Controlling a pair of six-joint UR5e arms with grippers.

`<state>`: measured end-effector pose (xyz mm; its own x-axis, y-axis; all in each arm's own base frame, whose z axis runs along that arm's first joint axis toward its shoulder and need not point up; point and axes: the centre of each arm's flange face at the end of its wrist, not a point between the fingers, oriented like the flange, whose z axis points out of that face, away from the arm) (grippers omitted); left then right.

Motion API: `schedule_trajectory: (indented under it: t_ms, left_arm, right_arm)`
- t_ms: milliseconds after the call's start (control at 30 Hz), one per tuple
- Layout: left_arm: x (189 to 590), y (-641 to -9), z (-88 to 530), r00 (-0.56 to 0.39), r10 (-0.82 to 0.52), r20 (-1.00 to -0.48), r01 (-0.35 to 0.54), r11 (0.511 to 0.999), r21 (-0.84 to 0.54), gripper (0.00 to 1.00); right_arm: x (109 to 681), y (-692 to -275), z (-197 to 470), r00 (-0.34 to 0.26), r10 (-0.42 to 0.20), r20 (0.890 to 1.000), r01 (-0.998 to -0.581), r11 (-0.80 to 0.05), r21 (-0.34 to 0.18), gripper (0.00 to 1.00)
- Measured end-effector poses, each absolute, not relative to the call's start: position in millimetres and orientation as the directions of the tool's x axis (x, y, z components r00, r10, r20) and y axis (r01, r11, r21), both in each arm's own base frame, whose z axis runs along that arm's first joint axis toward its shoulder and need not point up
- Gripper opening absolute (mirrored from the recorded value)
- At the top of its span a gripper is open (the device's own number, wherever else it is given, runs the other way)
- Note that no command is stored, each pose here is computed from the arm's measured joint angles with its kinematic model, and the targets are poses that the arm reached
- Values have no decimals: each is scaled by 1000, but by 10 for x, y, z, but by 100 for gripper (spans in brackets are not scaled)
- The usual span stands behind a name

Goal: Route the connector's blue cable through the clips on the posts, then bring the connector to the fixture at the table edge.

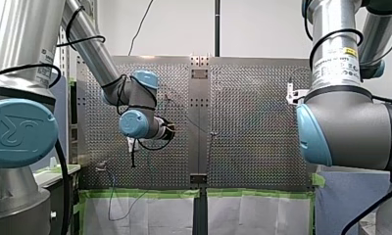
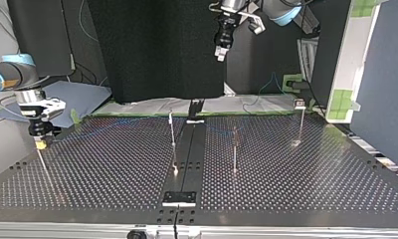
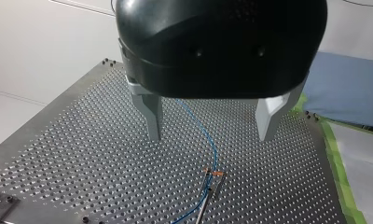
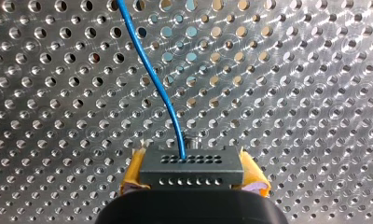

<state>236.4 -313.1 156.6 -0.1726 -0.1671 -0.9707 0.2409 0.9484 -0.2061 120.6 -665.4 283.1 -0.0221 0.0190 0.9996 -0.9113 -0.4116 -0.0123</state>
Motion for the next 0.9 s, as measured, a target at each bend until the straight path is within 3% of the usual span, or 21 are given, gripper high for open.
schedule_trajectory:
  t_ms: [900]
  left_arm:
    - [2379,-3125,1571,-169,-170,-971,239,949,-208,98]
  right_arm:
    - [1205,-6661,2844,-27,22,999,-913,-409,-15,0]
